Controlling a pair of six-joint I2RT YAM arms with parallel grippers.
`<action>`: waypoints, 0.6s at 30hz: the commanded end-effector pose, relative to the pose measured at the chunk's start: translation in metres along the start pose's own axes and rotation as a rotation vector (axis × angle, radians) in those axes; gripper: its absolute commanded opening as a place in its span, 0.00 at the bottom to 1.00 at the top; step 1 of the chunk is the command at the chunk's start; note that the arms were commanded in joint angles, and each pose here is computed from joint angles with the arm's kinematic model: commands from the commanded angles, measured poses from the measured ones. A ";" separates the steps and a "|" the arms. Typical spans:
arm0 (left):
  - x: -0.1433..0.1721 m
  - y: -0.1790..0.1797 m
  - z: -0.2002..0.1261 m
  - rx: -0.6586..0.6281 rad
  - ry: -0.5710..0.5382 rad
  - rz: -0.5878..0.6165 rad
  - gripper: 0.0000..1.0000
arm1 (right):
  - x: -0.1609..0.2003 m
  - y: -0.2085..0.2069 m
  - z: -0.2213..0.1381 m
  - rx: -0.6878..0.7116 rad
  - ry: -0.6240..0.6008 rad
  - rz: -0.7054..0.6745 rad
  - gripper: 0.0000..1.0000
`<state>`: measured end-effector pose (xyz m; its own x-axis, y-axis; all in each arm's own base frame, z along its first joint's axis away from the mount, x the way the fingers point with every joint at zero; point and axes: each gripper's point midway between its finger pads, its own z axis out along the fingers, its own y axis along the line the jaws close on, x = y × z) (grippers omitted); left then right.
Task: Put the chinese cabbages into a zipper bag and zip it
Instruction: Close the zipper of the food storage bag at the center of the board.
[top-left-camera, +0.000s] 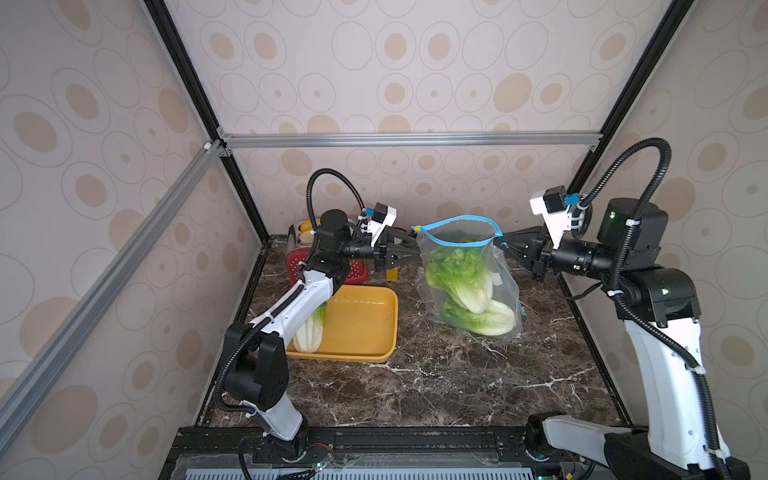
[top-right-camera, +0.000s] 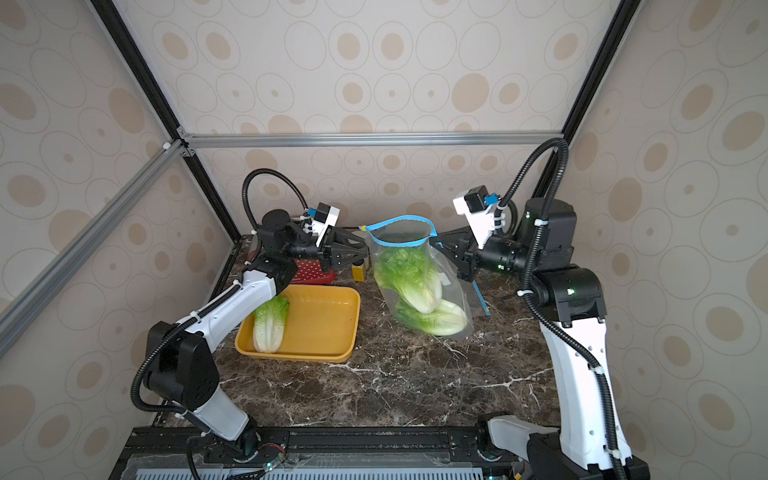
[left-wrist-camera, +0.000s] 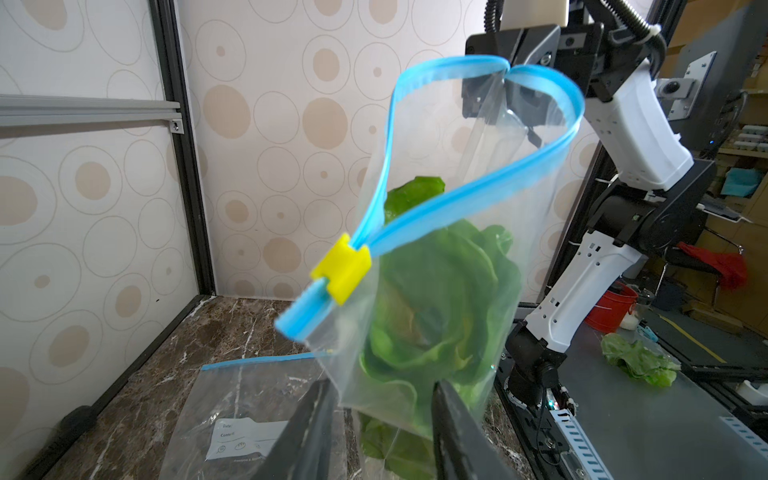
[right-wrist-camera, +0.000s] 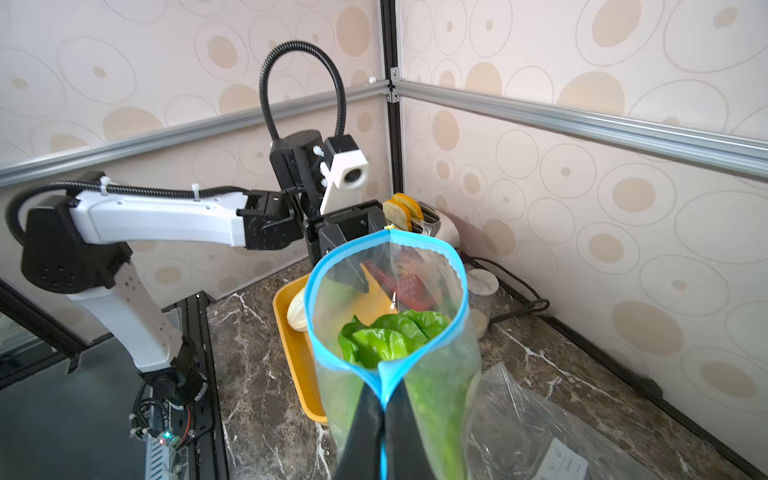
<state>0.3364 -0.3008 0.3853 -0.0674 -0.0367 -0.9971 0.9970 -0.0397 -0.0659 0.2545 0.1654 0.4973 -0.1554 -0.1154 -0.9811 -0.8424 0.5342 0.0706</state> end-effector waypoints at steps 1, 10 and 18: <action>-0.025 -0.007 -0.001 0.005 -0.016 0.101 0.41 | -0.031 0.022 -0.011 -0.110 -0.092 -0.061 0.00; -0.043 -0.010 -0.009 0.026 -0.027 0.165 0.48 | -0.046 0.030 -0.019 -0.185 -0.119 -0.045 0.00; -0.055 -0.029 -0.004 0.117 -0.024 0.209 0.49 | -0.057 0.031 -0.017 -0.236 -0.144 -0.027 0.00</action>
<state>0.3281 -0.2939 0.4247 0.0545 -0.0614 -0.9966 0.9948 -0.0827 0.0595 0.2394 0.1725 0.5383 -0.1470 -0.0149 -0.9890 -0.9214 0.3657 0.1314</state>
